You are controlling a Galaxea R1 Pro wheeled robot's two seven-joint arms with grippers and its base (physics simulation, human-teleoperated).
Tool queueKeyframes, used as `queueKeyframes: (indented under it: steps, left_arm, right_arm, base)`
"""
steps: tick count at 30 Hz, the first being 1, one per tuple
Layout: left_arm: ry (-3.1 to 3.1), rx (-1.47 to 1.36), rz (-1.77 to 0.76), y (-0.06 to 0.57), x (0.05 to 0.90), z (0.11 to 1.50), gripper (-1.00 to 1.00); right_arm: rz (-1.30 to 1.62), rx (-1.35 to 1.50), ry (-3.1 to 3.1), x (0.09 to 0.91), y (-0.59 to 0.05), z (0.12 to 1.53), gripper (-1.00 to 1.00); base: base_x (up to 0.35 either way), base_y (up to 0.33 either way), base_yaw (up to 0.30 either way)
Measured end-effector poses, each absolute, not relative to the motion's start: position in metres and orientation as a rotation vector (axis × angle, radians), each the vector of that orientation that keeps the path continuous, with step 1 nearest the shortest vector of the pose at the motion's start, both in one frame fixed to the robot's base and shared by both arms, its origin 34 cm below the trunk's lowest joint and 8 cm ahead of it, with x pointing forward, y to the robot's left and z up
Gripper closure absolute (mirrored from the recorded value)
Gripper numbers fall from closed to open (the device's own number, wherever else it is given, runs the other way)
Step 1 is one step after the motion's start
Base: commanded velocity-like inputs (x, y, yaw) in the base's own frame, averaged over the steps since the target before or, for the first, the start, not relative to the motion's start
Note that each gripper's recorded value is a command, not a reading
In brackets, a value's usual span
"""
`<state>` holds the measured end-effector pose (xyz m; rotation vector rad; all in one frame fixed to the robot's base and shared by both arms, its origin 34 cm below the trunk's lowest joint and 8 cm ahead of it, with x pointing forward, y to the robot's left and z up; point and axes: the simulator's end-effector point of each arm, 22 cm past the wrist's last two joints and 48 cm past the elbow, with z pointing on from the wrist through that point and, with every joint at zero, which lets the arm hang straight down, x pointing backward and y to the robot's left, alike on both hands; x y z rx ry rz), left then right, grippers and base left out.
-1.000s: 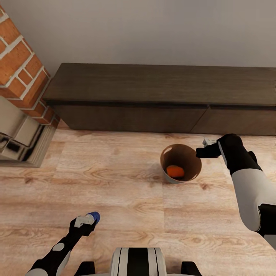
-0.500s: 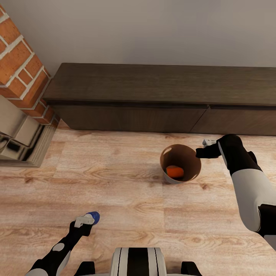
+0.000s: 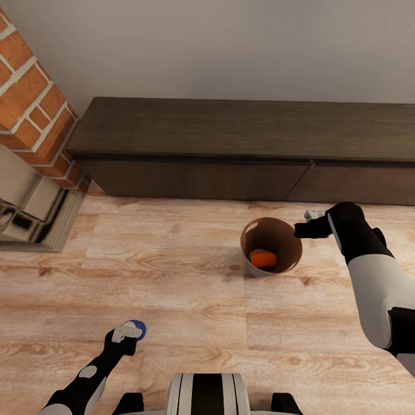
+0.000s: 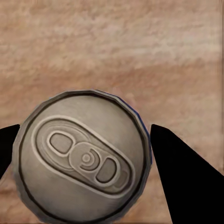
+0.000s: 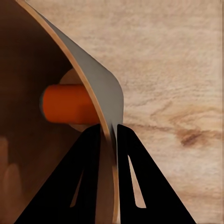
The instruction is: Put the three can of soda from the living room inside the tash can in the kitchen.
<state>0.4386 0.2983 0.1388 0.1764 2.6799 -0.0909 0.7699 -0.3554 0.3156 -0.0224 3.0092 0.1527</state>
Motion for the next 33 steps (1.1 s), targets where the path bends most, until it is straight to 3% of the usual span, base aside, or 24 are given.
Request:
queueKeyframes:
  steps: [33]
  left_arm:
    - [2.665, 0.185, -0.127, 0.297, 0.480, 0.216, 1.00]
  right_arm:
    - [0.158, -0.030, 3.092, 0.738, -0.352, 0.356, 1.00]
  base:
    - [0.000, 0.000, 0.000]
